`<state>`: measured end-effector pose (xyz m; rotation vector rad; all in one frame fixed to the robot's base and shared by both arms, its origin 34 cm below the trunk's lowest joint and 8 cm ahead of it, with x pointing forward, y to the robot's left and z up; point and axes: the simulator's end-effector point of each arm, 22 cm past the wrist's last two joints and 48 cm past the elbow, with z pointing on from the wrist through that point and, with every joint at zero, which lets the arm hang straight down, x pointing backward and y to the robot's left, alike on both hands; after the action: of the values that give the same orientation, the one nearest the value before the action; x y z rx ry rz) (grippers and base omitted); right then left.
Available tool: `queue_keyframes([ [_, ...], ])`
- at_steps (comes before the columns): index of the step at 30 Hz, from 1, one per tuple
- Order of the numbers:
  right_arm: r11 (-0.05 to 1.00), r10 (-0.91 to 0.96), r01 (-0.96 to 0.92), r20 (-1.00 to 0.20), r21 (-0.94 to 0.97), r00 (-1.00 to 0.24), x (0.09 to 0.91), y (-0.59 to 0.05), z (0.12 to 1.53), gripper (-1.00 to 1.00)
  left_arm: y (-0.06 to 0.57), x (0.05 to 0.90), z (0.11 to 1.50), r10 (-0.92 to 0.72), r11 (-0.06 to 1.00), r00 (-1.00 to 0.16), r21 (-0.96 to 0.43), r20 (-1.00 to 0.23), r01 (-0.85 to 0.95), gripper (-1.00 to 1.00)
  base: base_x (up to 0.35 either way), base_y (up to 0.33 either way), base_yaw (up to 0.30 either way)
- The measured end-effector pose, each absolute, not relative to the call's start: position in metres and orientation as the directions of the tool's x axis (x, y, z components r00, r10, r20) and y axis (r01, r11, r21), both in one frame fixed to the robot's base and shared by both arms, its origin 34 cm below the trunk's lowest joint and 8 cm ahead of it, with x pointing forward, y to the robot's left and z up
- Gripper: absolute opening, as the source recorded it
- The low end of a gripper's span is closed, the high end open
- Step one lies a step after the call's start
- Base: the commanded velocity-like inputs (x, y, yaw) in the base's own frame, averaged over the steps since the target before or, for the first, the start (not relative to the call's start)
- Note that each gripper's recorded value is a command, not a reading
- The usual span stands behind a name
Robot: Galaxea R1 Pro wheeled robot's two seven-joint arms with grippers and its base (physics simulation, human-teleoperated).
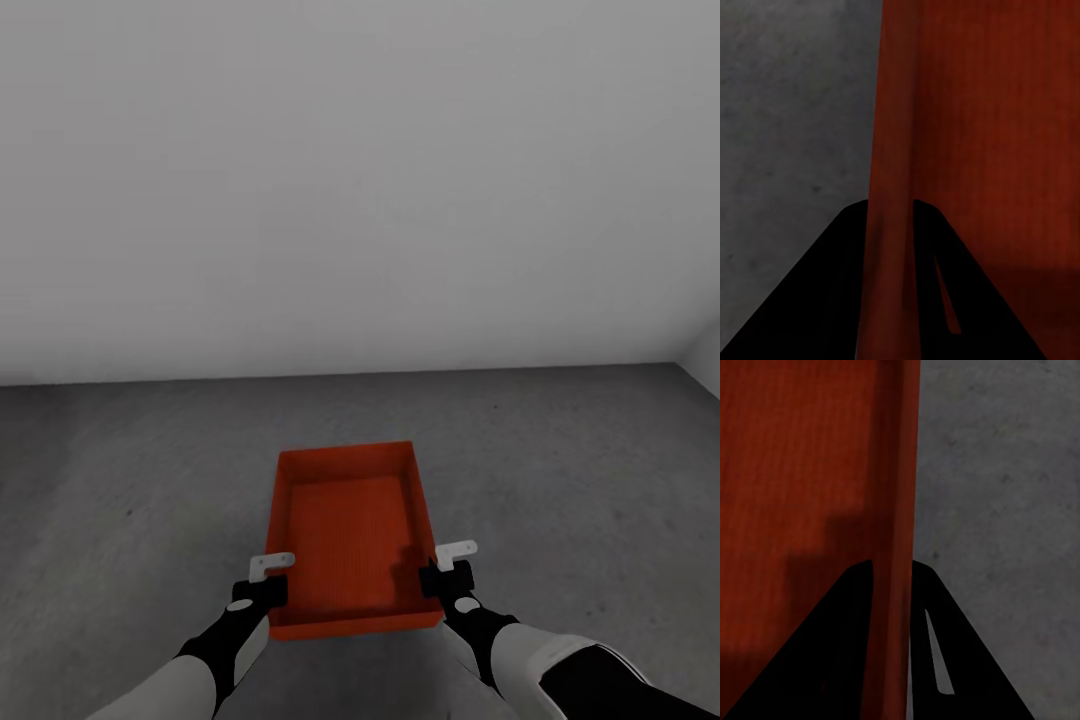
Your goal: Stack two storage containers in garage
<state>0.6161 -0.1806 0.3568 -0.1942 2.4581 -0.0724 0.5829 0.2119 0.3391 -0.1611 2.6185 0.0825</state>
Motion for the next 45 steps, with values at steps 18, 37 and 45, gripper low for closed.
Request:
queue_keyframes([
  [18,0.987,-0.159,-0.122,-0.618,-0.102,-0.77,0.609,-0.181,0.319,-1.0,0.212,0.576,0.302,-0.1,0.991,-0.862,0.028,-0.497,-0.131,-1.0,0.0,0.0,0.0],
  [37,0.987,-0.158,-0.122,-0.621,-0.102,-0.768,0.603,-0.18,0.286,-1.0,0.212,0.57,0.268,-0.099,0.991,-0.861,0.028,-0.499,-0.131,-1.0,0.0,0.0,0.0],
  [45,0.987,-0.16,-0.123,-0.622,-0.102,-0.766,0.605,-0.18,0.286,-1.0,0.212,0.571,0.269,-0.101,0.991,-0.859,0.028,-0.501,-0.132,-1.0,0.0,0.0,0.0],
])
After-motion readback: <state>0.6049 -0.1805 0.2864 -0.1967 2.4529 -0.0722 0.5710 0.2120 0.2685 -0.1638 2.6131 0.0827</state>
